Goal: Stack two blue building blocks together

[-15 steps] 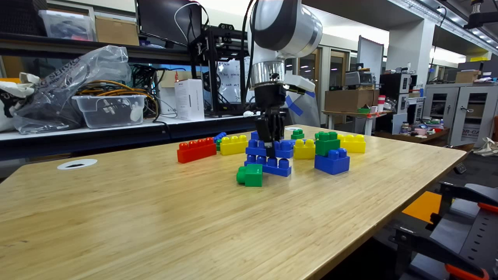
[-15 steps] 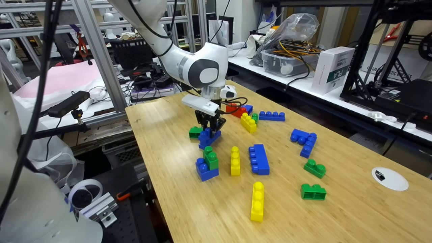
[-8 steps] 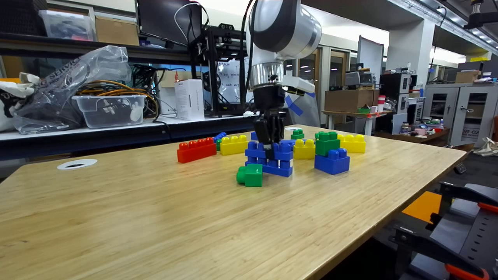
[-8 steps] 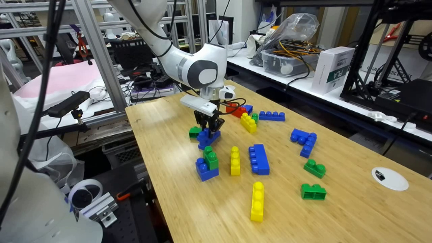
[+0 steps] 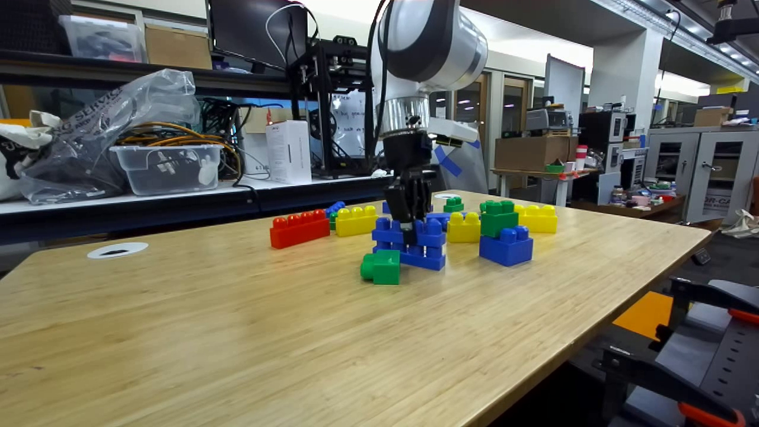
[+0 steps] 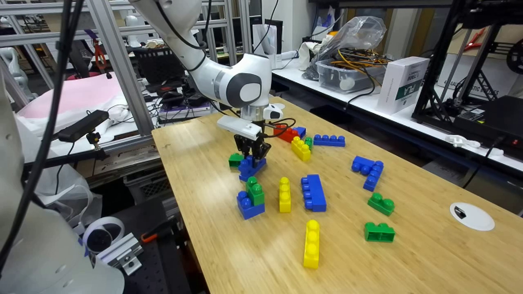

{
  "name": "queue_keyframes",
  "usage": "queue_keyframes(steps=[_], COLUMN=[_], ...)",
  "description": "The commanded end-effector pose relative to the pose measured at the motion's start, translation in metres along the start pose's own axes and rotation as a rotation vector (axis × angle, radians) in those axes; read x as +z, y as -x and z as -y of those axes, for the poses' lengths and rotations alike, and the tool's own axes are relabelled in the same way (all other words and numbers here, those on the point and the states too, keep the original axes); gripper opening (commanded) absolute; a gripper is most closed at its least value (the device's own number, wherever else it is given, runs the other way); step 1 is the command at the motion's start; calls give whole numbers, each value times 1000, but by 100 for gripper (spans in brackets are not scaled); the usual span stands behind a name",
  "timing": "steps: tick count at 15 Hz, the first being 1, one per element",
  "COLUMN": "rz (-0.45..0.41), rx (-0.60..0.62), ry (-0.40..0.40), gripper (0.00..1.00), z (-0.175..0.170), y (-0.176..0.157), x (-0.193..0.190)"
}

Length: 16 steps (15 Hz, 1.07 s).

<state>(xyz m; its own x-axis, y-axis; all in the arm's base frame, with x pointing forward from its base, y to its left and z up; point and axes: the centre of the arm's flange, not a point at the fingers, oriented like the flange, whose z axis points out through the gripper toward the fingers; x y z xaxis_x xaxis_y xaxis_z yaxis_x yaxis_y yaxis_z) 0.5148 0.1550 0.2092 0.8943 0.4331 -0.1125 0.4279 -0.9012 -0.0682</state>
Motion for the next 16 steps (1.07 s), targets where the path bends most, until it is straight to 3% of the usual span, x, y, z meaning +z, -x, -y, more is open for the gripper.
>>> queue_keyframes(steps=[1,16], rz=[-36,-85], rx=[-17,-31], ry=[42,58], gripper=[10,10], z=[-6,-18], y=[0,-1], x=[8,16])
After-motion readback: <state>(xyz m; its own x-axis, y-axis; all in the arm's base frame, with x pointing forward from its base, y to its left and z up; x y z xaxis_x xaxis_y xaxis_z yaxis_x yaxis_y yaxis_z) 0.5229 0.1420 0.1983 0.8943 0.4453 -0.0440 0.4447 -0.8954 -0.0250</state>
